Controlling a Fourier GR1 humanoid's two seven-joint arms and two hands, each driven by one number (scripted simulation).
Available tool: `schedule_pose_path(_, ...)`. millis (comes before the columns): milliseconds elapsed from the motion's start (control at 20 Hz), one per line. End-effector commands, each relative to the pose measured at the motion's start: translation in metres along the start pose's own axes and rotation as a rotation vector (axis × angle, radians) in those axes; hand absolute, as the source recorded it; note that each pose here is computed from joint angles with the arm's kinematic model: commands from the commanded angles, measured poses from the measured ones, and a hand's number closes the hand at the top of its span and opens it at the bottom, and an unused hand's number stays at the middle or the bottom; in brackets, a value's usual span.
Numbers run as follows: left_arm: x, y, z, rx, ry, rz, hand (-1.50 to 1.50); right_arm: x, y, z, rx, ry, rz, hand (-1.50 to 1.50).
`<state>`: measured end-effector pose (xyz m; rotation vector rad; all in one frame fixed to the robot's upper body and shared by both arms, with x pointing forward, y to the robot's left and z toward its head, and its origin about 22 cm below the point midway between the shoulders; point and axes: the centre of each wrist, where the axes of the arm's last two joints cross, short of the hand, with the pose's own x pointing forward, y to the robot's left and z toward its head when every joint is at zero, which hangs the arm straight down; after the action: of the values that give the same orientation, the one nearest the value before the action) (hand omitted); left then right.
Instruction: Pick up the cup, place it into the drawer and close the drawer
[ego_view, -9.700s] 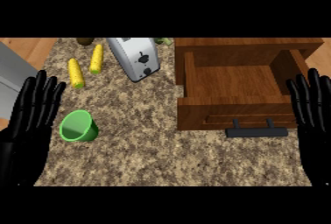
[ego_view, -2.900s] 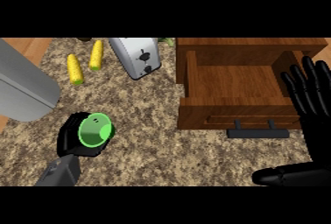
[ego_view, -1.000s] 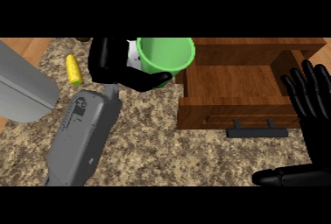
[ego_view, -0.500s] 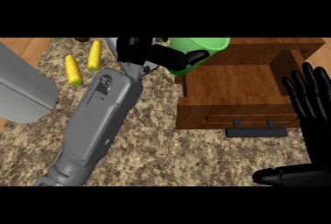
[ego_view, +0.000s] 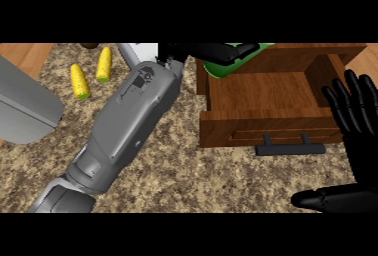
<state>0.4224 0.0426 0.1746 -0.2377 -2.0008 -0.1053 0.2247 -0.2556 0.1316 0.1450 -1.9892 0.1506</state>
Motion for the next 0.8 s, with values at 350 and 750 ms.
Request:
schedule_pose_path(350, -0.017, -0.018, -0.013, 0.002, 0.083, -0.082, 1.50, -0.005, 0.008, -0.016, 0.013, -0.033, -0.018, -1.50)
schedule_pose_path(750, -0.038, -0.019, 0.000, -0.046, 0.111, -0.180, 1.50, -0.006, 0.009, -0.013, 0.033, -0.009, -0.020, -1.50)
